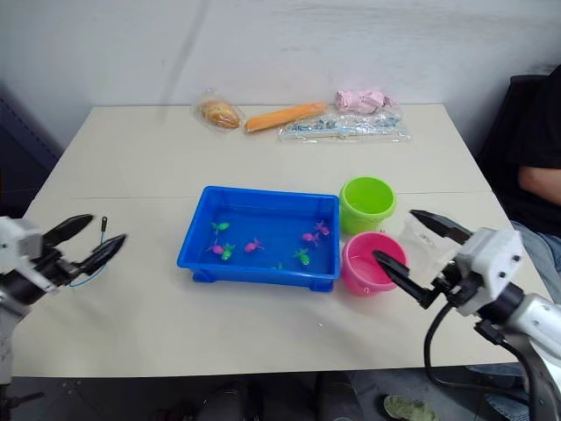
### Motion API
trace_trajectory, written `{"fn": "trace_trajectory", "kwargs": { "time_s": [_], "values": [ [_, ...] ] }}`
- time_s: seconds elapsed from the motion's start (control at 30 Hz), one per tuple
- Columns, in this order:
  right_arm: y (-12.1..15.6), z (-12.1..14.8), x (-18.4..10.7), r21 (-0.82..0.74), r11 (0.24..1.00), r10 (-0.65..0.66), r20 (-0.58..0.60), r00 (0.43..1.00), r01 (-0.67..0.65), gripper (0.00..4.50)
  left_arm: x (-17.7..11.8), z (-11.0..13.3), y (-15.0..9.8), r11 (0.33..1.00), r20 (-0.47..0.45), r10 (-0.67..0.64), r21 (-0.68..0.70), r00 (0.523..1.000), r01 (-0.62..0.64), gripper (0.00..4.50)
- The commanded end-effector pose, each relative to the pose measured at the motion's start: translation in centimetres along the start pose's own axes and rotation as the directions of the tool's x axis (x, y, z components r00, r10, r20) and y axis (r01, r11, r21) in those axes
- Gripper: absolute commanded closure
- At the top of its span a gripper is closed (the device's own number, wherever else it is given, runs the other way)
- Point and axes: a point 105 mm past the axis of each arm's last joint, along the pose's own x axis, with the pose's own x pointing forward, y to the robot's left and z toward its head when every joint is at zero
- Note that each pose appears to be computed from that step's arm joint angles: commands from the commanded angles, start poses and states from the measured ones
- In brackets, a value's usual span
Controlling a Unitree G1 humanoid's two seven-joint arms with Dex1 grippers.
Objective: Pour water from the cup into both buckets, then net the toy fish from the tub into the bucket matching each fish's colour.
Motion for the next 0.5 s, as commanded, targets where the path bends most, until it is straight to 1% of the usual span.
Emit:
{"fn": "trace_trajectory", "kwargs": {
  "time_s": [0.03,0.1,0.17,0.3,0.4,0.47,0.5],
  "values": [
    [1.7,0.4,0.9,-0.019,0.991,0.133,0.038,0.990,-0.133,0.12,-3.7,-1.5,2.6,0.986,-0.046,0.163,-0.025,0.986,-0.164,0.00],
    [2.5,-0.1,1.5,-0.024,0.981,0.192,0.032,0.981,-0.192,0.12,-6.7,-3.5,3.9,0.956,-0.115,0.280,-0.057,0.953,-0.287,0.00],
    [2.9,-0.5,1.9,-0.026,0.977,0.210,0.022,0.977,-0.210,0.12,-9.0,-4.6,4.7,0.926,-0.150,0.360,-0.066,0.921,-0.373,0.00],
    [3.1,-0.6,2.2,-0.036,0.972,0.234,0.027,0.972,-0.233,0.12,-11.6,-5.6,4.7,0.884,-0.178,0.439,-0.092,0.881,-0.459,0.00],
    [3.3,-0.5,2.2,-0.042,0.968,0.248,0.036,0.968,-0.246,0.12,-12.4,-6.2,4.3,0.867,-0.200,0.457,-0.115,0.867,-0.484,0.00],
    [3.3,-0.3,2.3,-0.045,0.969,0.246,0.056,0.968,-0.244,0.12,-12.1,-6.3,4.1,0.860,-0.206,0.464,-0.129,0.862,-0.493,0.00],
    [3.4,-0.1,2.2,-0.051,0.968,0.250,0.072,0.966,-0.247,0.12,-11.2,-6.3,4.0,0.864,-0.212,0.457,-0.126,0.864,-0.488,0.00]
  ]
}}
